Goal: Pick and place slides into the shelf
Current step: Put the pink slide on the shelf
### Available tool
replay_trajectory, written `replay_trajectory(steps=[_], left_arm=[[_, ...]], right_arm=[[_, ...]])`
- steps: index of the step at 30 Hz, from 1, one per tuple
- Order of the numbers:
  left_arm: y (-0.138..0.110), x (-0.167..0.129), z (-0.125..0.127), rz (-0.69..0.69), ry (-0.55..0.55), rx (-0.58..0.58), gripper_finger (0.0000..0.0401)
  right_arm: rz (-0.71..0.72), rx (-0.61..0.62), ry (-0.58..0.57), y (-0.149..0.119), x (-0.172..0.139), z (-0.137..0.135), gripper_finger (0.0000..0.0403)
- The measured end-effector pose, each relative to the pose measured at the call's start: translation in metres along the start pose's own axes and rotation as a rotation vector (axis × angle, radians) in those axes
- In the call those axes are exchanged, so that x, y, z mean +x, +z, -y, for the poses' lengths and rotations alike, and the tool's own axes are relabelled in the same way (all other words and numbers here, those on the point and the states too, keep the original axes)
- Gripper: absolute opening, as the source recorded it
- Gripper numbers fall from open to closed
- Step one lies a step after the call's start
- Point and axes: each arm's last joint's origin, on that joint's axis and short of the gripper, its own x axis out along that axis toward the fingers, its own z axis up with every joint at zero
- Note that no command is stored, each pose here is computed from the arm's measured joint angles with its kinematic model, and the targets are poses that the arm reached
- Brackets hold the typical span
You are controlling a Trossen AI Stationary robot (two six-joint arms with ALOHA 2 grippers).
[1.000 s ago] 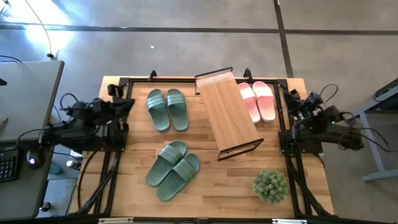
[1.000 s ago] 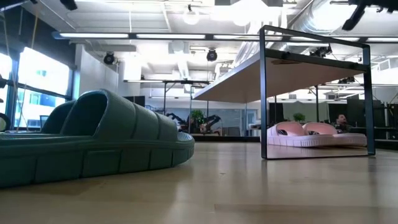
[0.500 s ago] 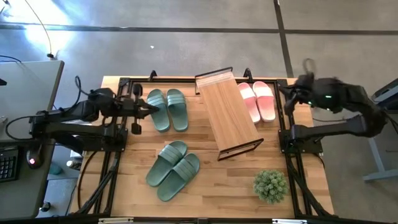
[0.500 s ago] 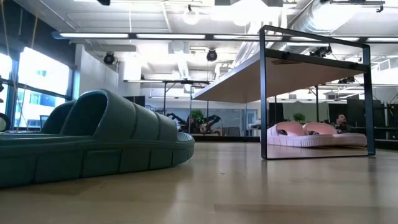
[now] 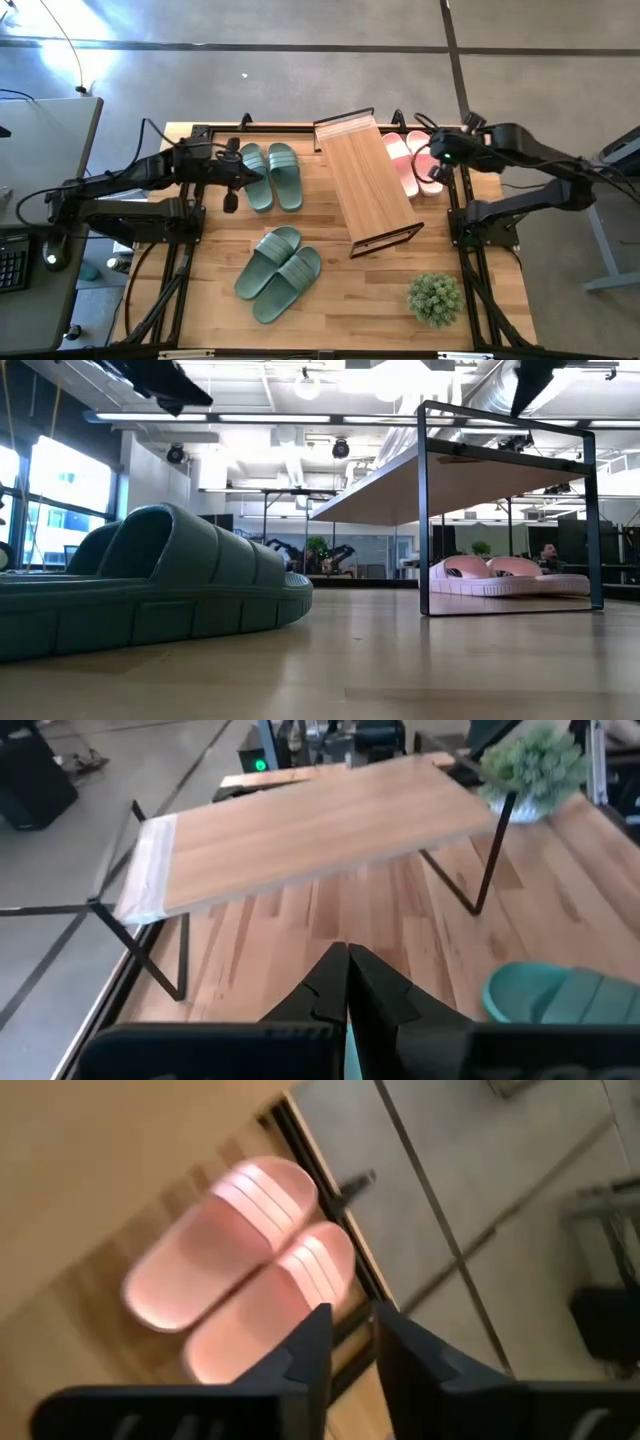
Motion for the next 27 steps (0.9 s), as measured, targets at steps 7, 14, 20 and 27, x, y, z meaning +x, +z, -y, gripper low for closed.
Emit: replay_trajectory(steps=[7,14,20,27], left_arm=[[-0.005,0.019,-0.008,-0.053,-0.058,0.028,0.0001],[-0.012,0.034,-0.013,-0.099,-0.128,0.017,0.0001],[-0.015,0.042,-0.014,-0.129,-0.144,0.009,0.0001],[-0.015,0.042,-0.014,-0.131,-0.145,0.008,0.0001]], right_arm=[[-0.113,0.063,0.165,0.008,0.068,-0.014,0.0117],[-0.369,0.132,0.183,0.001,0.142,-0.003,0.0117],[-0.464,0.153,0.229,-0.003,0.185,-0.008,0.0117],[-0.490,0.118,0.109,-0.008,0.205,-0.014,0.0117]])
